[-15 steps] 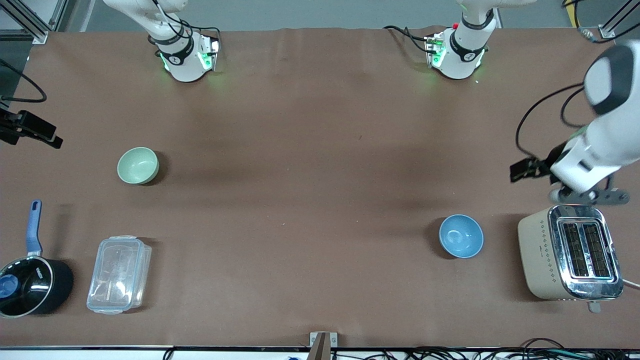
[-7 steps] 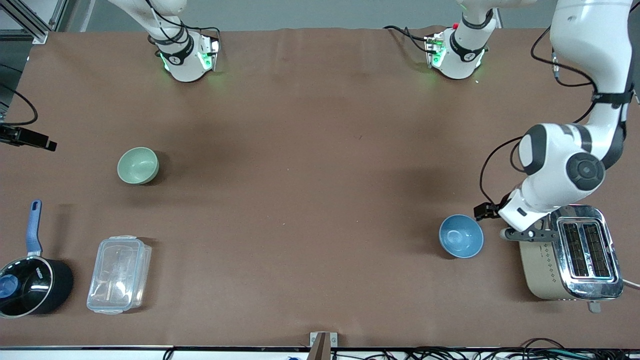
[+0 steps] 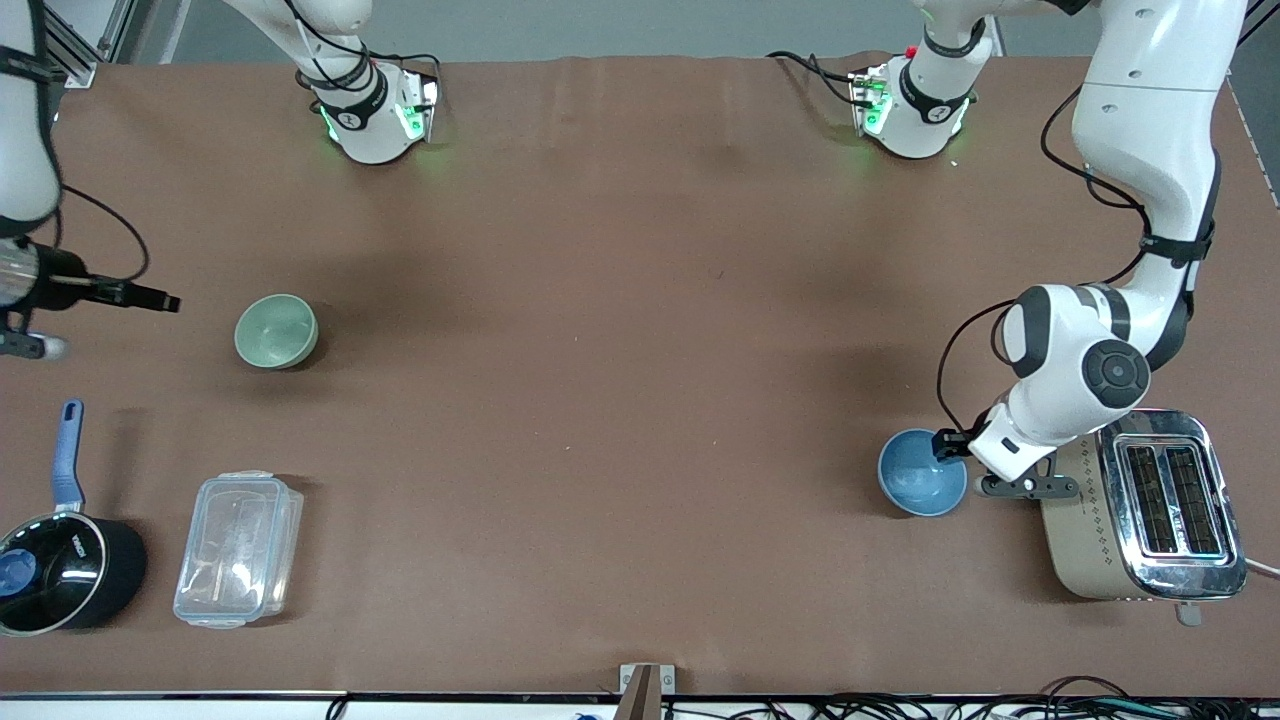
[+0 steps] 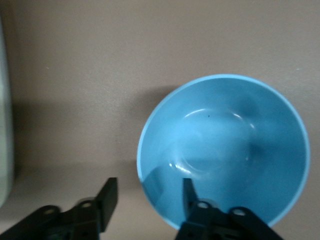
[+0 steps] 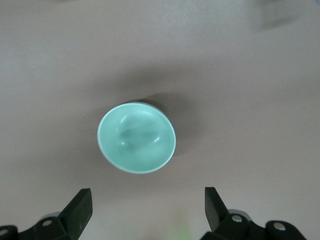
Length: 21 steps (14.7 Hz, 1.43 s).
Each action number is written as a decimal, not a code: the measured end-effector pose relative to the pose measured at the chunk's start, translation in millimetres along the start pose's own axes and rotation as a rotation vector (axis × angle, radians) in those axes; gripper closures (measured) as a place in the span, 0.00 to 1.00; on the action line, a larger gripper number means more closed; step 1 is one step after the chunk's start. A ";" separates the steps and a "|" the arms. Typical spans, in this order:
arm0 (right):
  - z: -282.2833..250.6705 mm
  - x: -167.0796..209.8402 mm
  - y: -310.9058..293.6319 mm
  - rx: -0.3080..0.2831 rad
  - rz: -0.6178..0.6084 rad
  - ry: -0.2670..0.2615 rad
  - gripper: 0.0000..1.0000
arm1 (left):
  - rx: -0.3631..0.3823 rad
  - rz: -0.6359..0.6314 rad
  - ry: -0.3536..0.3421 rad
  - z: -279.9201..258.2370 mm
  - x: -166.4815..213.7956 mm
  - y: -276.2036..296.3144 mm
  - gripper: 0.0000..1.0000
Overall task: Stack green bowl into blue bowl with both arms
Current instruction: 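Grasp the blue bowl rim with the left gripper and slide it toward the middle, then release the blue bowl with the left gripper while the right gripper grasps the green bowl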
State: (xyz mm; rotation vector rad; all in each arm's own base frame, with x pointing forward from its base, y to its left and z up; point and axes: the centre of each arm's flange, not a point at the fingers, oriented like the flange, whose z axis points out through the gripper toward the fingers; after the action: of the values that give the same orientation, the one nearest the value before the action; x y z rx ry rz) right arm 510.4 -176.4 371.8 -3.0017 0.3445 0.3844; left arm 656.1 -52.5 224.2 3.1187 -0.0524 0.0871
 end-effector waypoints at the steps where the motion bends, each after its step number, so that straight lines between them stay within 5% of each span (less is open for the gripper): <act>1: 22.6 4.3 3.7 0.001 0.006 -0.006 0.01 | -0.001 -0.005 -0.003 5.2 -0.6 0.4 0.46; 6: 132.2 39.6 33.5 0.019 0.027 -0.061 0.01 | -0.006 -0.020 0.001 6.0 0.9 4.5 0.92; 14: 182.0 60.4 37.6 0.041 0.021 -0.118 0.07 | -0.144 -0.225 -0.061 -63.6 -39.8 203.0 0.95; 18: 183.1 56.2 48.9 0.059 -0.045 -0.134 0.44 | -0.160 -0.296 -0.103 -68.5 -91.5 315.6 0.95; 21: 187.9 45.5 53.1 0.121 -0.056 -0.203 0.77 | -0.156 -0.321 -0.132 -52.9 -130.0 389.6 0.95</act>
State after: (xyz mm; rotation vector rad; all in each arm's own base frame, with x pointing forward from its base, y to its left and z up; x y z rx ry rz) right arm 496.3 -214.4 175.5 -2.8155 0.2556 0.6326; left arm 510.1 -436.3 277.6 2.9271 0.4156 -0.1225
